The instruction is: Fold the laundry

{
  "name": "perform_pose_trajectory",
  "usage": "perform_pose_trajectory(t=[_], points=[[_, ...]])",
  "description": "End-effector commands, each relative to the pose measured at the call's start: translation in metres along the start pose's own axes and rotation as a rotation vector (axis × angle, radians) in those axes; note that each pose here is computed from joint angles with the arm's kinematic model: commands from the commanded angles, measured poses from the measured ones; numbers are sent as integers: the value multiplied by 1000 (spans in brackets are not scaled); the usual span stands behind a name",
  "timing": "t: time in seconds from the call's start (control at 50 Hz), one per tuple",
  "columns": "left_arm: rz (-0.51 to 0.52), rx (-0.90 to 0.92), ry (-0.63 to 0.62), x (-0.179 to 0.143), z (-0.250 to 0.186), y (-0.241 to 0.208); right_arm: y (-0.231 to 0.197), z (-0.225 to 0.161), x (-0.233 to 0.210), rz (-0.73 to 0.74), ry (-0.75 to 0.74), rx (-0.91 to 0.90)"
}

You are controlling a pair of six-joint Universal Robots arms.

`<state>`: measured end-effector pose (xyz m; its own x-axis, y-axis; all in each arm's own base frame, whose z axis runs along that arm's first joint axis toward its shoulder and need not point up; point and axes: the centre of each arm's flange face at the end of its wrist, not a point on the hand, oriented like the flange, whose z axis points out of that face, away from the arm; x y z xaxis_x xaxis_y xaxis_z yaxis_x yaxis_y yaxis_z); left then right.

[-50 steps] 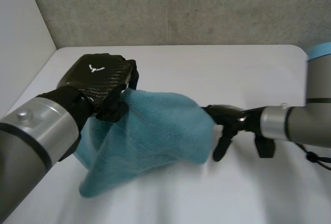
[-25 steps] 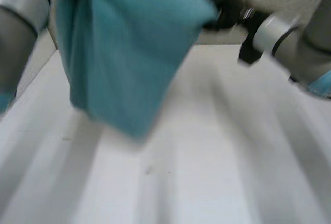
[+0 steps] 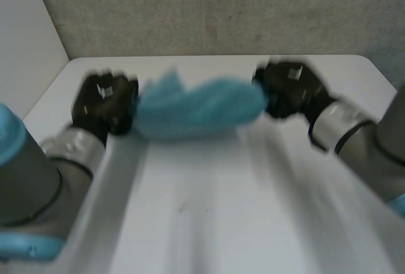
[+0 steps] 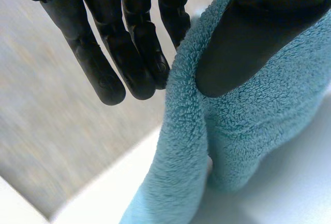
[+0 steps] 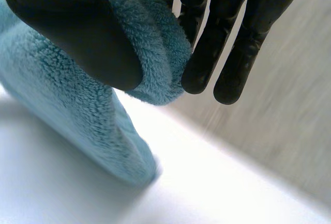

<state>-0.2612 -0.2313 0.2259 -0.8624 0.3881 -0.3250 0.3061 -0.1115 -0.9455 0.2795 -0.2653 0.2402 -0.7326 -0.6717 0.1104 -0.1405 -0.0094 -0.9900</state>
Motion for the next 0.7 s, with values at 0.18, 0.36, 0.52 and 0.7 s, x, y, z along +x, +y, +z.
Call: perform_pose_trajectory(t=[0.18,0.36,0.52,0.7], points=[[-30,-370,132,35,-72,39,44,-26,-20,-132,-110,-356],[-51,-262,85,18,-72,3,-15,-30,-19,-261,-127,-107],[-70,-209,-20,-12,-59,-10,-31,-22,-23,-461,-170,16],[-84,-229,-66,-32,-43,-4,-20,-7,-17,-486,-162,-30]])
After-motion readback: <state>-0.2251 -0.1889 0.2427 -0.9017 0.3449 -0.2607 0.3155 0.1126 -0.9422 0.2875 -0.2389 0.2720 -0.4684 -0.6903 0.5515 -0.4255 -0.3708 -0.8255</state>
